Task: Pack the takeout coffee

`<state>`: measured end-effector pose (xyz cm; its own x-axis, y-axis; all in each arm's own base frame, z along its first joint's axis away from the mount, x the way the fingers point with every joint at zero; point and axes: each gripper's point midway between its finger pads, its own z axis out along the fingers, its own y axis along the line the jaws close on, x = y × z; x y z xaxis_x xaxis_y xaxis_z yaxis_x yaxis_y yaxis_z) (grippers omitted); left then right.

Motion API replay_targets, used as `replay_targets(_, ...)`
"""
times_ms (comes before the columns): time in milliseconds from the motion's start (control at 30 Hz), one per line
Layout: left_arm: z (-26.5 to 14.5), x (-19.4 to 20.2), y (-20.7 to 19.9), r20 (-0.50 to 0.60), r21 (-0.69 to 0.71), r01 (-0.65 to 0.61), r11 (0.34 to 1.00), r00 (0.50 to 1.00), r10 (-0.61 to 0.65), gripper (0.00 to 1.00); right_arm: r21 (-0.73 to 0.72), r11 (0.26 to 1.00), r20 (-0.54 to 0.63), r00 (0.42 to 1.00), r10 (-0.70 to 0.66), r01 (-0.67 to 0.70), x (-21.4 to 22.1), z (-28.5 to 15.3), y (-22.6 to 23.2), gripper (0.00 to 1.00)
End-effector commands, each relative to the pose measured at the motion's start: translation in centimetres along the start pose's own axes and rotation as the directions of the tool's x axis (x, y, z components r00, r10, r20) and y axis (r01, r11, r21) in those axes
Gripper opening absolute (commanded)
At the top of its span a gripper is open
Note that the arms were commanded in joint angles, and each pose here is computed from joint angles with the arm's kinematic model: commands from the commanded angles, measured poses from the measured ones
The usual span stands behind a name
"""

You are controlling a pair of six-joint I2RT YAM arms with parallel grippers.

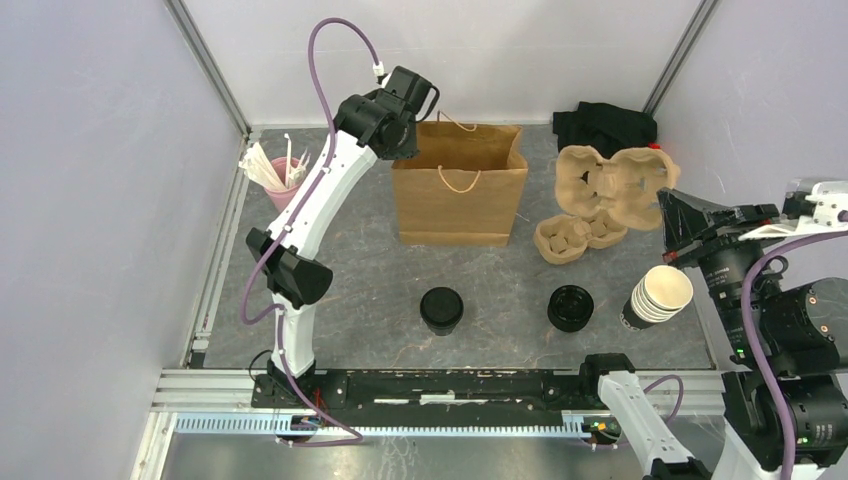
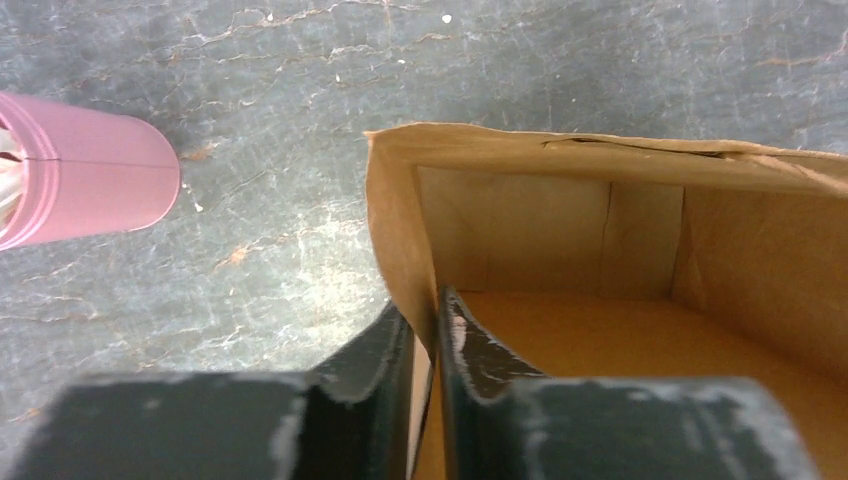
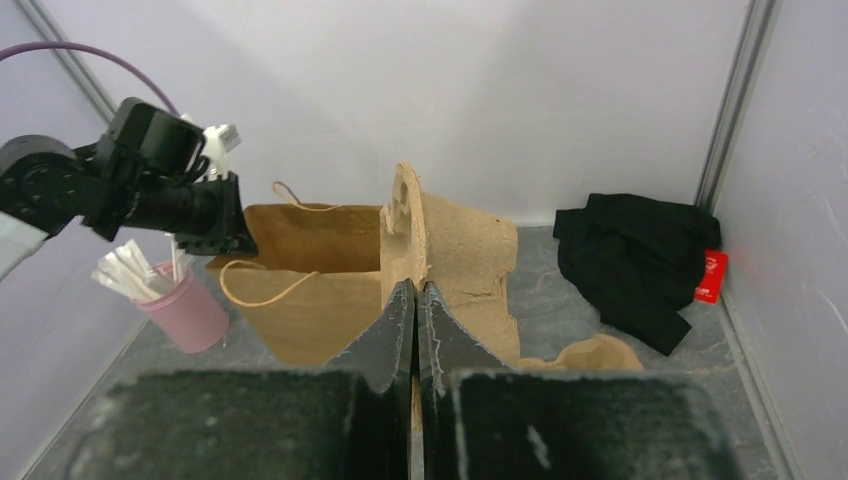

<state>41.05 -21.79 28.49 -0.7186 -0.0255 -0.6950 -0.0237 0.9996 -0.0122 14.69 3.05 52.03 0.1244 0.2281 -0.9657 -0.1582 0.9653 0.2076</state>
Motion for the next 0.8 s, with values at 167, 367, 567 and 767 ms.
replay_targets(167, -3.4, -3.6, 0.9, 0.173, 0.042, 0.068, 0.997, 0.982, -0.074, 0.02, -0.139, 0.985, 0.01, 0.994, 0.107, -0.104, -3.2, -1.5, 3.6, 0.0)
replay_targets(367, -5.7, -2.2, 2.4, 0.216, 0.092, 0.166, 0.982, 0.959, -0.182, 0.02, -0.296, 0.921, -0.042, 0.967, 0.252, -0.253, -1.6, -0.2, 6.4, 0.0)
replay_targets(567, -7.8, -0.3, 3.5, 0.276, 0.21, 0.26, 0.942, 0.909, -0.313, 0.02, -0.423, 0.836, -0.131, 0.936, 0.326, -0.351, 0.5, 2.1, 8.4, 0.0)
replay_targets(767, -8.2, 0.9, 4.7, 0.366, 0.297, 0.307, 0.904, 0.838, -0.405, 0.02, -0.495, 0.774, -0.209, 0.919, 0.335, -0.395, 1.7, 4.1, 9.7, 0.0)
